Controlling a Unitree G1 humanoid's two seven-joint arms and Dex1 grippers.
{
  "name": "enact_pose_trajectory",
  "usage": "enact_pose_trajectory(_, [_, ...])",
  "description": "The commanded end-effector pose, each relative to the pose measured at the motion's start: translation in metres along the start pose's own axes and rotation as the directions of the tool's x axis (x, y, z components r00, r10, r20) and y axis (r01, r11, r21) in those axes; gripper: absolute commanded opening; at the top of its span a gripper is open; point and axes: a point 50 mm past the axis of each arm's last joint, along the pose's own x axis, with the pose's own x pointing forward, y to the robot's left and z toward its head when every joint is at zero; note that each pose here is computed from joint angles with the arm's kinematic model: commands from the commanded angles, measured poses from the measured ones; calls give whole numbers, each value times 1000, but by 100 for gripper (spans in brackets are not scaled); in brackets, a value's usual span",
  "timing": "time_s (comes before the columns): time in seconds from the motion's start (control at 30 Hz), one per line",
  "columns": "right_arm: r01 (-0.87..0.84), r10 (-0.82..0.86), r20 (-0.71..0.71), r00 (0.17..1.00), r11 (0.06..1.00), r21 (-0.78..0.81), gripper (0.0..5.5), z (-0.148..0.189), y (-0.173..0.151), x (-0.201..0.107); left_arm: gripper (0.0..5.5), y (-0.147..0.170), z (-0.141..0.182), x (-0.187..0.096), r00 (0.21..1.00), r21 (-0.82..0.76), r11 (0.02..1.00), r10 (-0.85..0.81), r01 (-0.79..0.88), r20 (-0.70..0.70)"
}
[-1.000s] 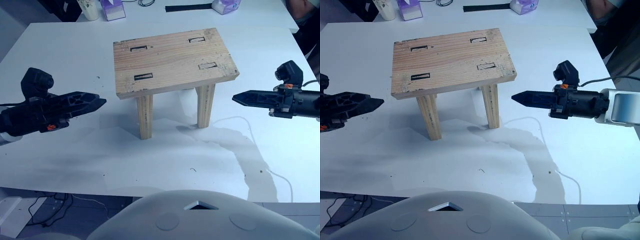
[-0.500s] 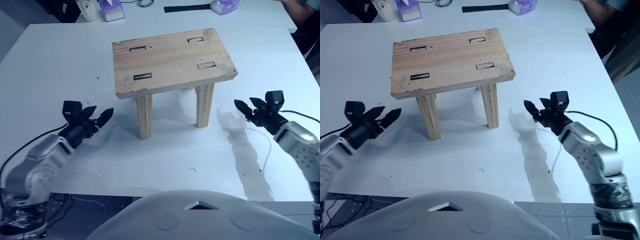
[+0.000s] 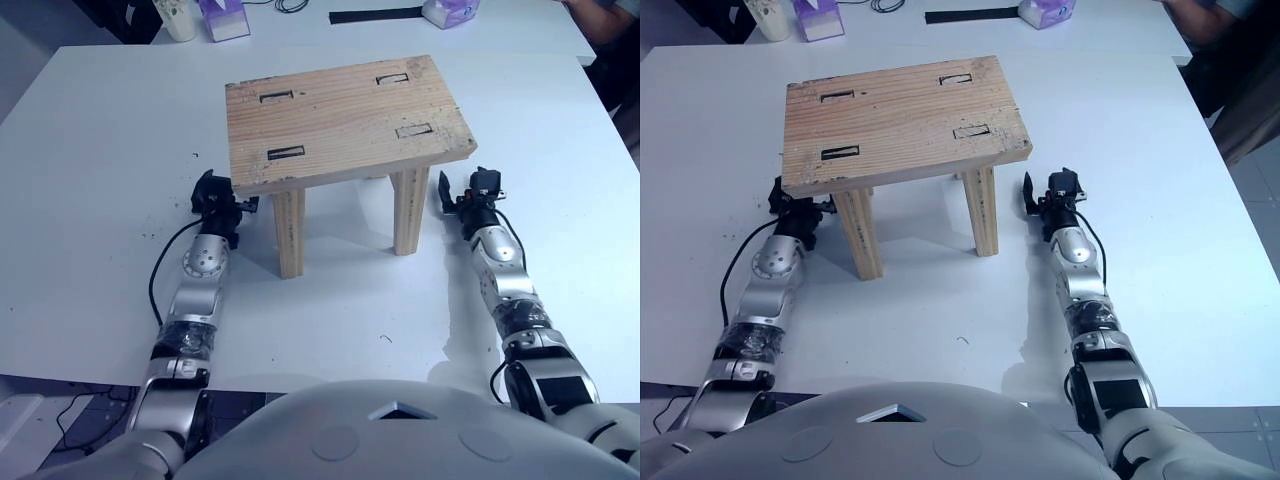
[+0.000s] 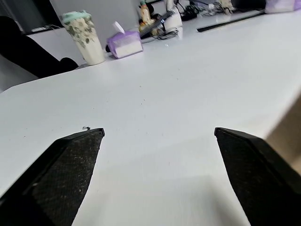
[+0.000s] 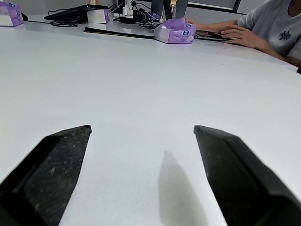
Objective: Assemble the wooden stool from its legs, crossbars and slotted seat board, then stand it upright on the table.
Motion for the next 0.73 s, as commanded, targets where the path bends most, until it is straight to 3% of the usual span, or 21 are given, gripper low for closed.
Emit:
enact_pose_trajectory(0.03, [36, -36, 18, 999, 999, 8, 403, 1, -1, 9, 436, 1, 0, 11, 998, -41, 998, 53, -52, 35])
enact_pose_trajectory(0.73, [29, -27, 68, 997, 999, -31, 403, 16, 4, 32, 436, -1, 1, 14, 990, -143, 986, 103, -88, 99])
